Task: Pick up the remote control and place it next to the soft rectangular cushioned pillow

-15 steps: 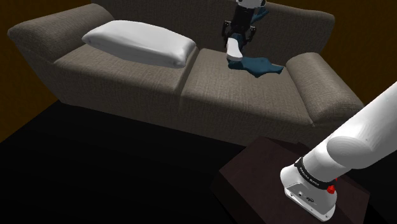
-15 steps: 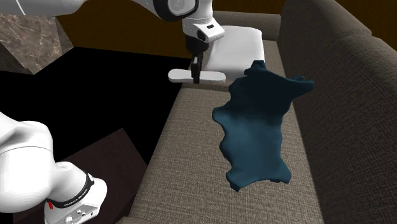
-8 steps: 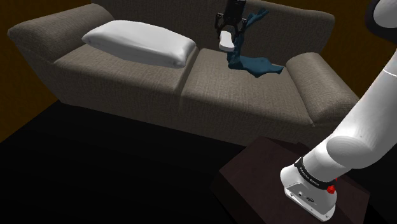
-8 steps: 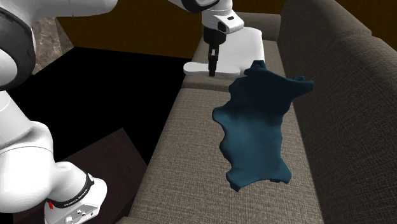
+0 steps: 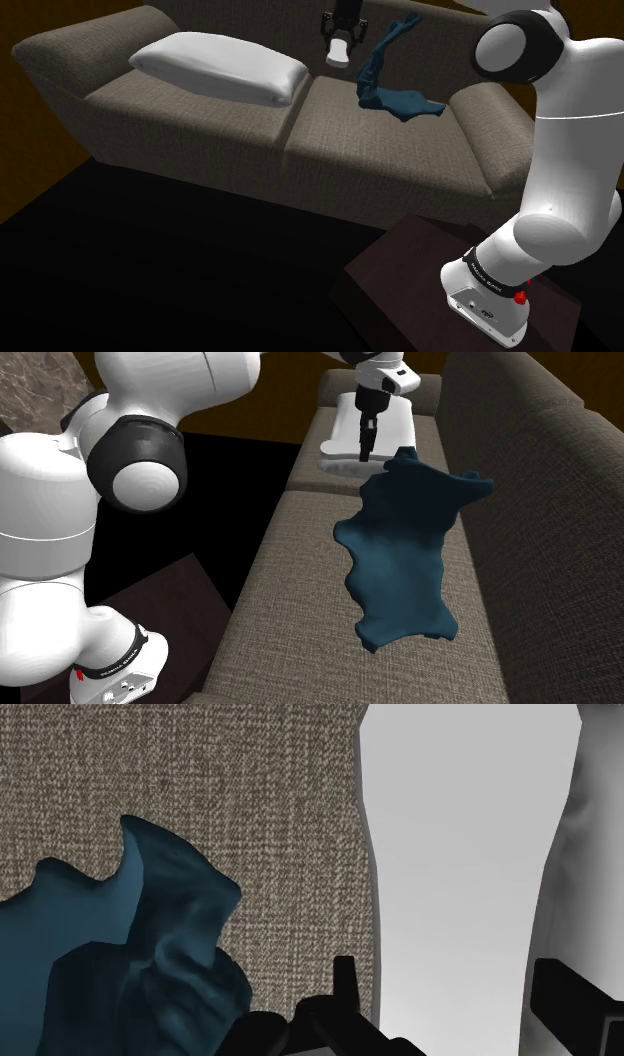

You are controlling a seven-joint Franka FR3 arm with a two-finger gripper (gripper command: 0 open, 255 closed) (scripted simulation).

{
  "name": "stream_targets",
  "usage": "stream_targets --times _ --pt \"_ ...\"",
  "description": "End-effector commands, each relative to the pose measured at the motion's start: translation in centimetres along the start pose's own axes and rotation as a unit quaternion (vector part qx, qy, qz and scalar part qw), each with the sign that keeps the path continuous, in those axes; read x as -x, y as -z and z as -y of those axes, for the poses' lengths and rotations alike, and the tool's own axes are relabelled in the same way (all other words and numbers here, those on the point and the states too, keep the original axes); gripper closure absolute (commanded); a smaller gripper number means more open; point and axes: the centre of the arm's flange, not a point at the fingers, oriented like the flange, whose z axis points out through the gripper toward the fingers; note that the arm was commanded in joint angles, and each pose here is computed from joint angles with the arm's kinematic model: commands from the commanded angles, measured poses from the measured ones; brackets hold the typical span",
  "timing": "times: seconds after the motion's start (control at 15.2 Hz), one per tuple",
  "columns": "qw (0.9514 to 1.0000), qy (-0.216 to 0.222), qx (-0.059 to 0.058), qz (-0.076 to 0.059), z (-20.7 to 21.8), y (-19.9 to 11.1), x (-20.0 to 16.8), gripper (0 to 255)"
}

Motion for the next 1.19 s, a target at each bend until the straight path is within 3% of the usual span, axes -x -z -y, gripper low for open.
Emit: stream_targets --times 0.0,1.12 --pt "1.0 0.0 0.0 0.0 0.2 -0.8 -0.3 255" --pt "1.0 0.0 0.0 0.0 0.0 -9.8 -0.3 255"
